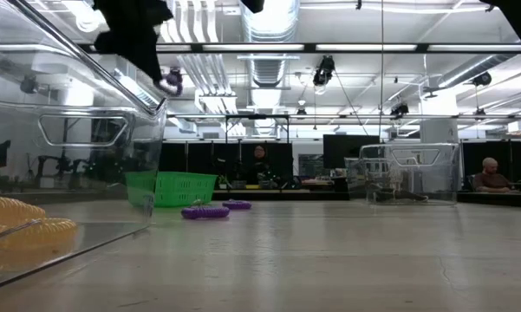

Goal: Sort spring keychains
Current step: Put the top right purple spring keychain into the green bin, then put the top purple spring keychain into the green bin

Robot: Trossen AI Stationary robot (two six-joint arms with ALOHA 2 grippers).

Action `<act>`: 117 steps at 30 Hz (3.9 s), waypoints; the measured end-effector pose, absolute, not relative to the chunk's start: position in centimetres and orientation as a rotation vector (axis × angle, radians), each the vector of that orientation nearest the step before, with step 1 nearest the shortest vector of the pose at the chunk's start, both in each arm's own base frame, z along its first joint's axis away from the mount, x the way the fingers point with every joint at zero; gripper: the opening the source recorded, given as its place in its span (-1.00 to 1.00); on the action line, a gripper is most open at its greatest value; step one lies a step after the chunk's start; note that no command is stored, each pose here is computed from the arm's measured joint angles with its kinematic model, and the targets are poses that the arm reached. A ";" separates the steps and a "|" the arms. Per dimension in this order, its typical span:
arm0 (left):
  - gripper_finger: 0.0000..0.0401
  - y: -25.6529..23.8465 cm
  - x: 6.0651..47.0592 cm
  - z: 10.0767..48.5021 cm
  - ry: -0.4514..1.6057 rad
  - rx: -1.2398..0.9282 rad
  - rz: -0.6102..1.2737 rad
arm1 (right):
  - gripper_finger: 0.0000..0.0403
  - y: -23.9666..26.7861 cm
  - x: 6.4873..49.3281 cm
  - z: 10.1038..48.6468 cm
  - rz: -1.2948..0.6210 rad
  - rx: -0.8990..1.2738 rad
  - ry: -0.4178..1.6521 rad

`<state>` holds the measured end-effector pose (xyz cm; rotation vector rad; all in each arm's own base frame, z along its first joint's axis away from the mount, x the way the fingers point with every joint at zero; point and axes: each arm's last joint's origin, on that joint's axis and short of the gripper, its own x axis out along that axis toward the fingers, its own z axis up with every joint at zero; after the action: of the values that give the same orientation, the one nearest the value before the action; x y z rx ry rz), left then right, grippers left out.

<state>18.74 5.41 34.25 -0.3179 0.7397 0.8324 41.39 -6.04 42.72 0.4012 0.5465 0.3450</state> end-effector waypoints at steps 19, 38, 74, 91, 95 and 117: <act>-1.00 11.0 23.5 25.1 1.024 -0.436 0.836 | 0.16 -5.2 41.9 41.1 0.359 0.412 0.603; -0.85 13.1 25.3 20.4 1.202 -0.497 0.801 | 0.16 -4.8 41.9 41.1 0.371 0.404 0.604; -0.36 10.4 19.9 33.2 0.619 -0.605 0.756 | 0.16 -5.2 42.5 30.6 0.164 0.515 0.923; -0.36 8.9 16.9 36.4 0.378 -0.682 0.739 | 0.12 -7.5 41.9 23.3 -0.301 0.550 0.976; -0.36 8.7 17.1 36.5 0.368 -0.679 0.724 | 0.12 -8.5 42.0 21.1 -0.366 0.624 1.023; -0.36 8.7 17.2 36.6 0.371 -0.661 0.714 | 0.12 -6.9 44.3 15.6 0.061 -0.025 1.109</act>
<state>17.18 8.68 36.58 -0.6606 0.3706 0.7145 44.31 -6.89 15.58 -0.0248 1.1088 0.0606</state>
